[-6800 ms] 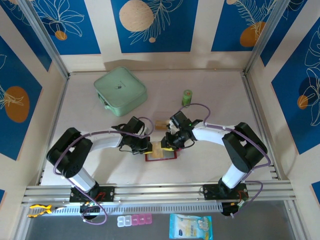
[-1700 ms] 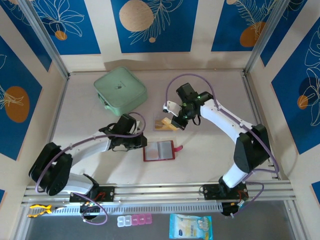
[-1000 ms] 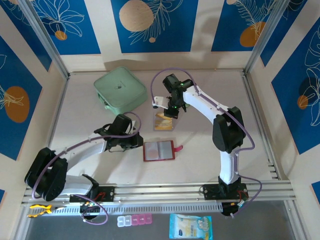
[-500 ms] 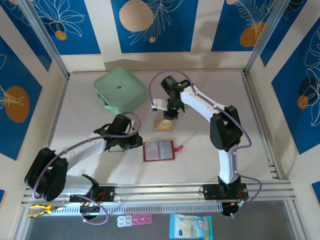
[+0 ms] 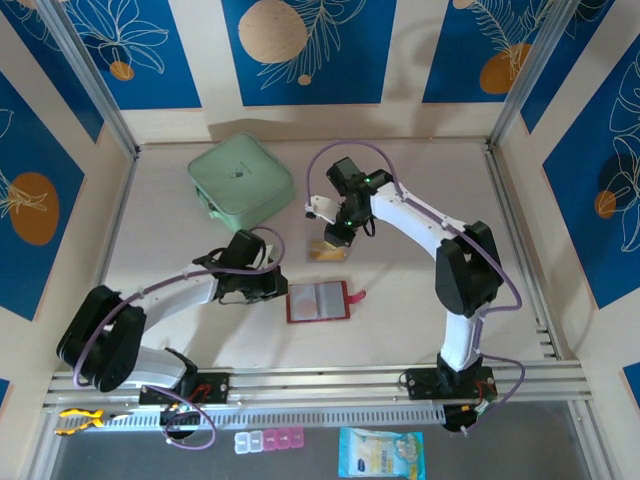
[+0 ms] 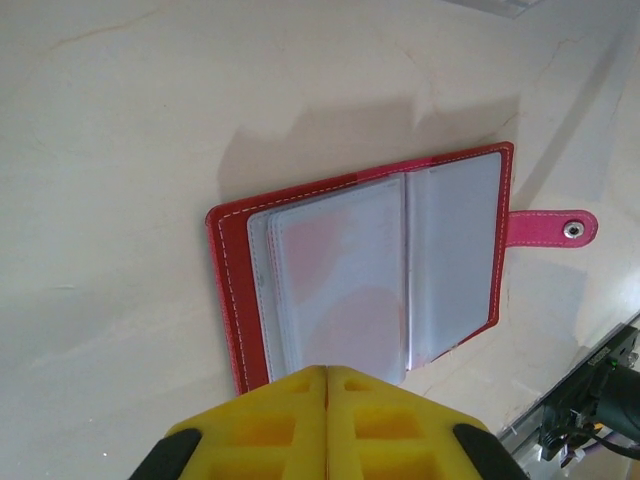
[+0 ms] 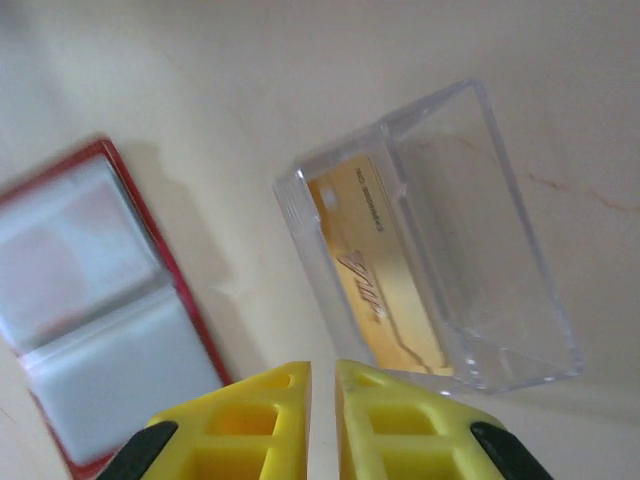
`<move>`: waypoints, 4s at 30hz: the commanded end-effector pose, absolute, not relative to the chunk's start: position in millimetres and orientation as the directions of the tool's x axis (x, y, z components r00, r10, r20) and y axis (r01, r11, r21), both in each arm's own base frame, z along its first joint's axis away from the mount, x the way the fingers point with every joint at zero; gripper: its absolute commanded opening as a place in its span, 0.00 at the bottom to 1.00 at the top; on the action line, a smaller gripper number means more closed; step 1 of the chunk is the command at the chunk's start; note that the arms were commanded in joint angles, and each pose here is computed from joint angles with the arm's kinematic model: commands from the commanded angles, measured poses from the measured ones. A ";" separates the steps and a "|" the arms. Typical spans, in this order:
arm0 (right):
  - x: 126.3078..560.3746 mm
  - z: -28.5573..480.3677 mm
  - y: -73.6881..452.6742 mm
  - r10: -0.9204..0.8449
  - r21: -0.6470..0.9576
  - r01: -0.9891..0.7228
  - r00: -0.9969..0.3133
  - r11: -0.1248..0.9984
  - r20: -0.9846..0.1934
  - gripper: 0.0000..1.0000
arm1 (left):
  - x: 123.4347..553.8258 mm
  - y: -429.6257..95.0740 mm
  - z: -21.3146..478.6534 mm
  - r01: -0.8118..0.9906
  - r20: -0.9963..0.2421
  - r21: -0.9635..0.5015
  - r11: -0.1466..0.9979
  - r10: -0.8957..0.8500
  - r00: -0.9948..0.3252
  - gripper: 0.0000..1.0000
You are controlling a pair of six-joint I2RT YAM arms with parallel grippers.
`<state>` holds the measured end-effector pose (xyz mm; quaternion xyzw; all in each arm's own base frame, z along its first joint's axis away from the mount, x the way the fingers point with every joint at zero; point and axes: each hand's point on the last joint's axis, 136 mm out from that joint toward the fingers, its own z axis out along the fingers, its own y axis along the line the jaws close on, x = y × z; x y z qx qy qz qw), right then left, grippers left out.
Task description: Take the credit cards out of the card holder
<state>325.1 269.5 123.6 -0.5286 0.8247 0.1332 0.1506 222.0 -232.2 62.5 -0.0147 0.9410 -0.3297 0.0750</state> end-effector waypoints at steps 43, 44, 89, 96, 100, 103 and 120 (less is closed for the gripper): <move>217.3 97.3 300.1 -0.022 0.689 -0.041 -0.999 0.723 -0.037 0.36 | 196.3 -231.7 10.8 -0.007 0.001 -0.549 0.836 -0.008 -1.000 0.00; 215.7 94.5 301.3 -0.024 0.690 -0.035 -0.999 0.723 -0.026 0.37 | 195.9 -232.0 10.6 -0.007 0.002 -0.549 0.836 -0.007 -1.000 0.00; 204.7 35.0 332.4 -0.138 0.578 -0.074 -0.988 0.813 0.068 0.35 | 194.3 -228.5 9.9 -0.001 0.002 -0.533 0.846 0.000 -1.000 0.00; 200.7 27.8 329.0 -0.140 0.566 -0.066 -0.986 0.821 0.089 0.35 | 195.0 -228.6 9.1 -0.004 0.005 -0.530 0.848 -0.002 -1.000 0.00; 201.0 27.0 326.2 -0.139 0.556 -0.068 -0.986 0.829 0.087 0.35 | 194.1 -227.6 7.9 -0.009 0.010 -0.525 0.851 -0.005 -1.000 0.00; 200.9 25.1 321.4 -0.133 0.541 -0.063 -0.987 0.839 0.091 0.34 | 194.0 -227.2 7.4 -0.011 0.012 -0.524 0.852 -0.006 -1.000 0.00; 205.1 27.1 305.3 -0.114 0.550 -0.052 -0.990 0.834 0.080 0.34 | 196.1 -226.1 7.3 -0.010 0.011 -0.510 0.860 -0.005 -1.000 0.00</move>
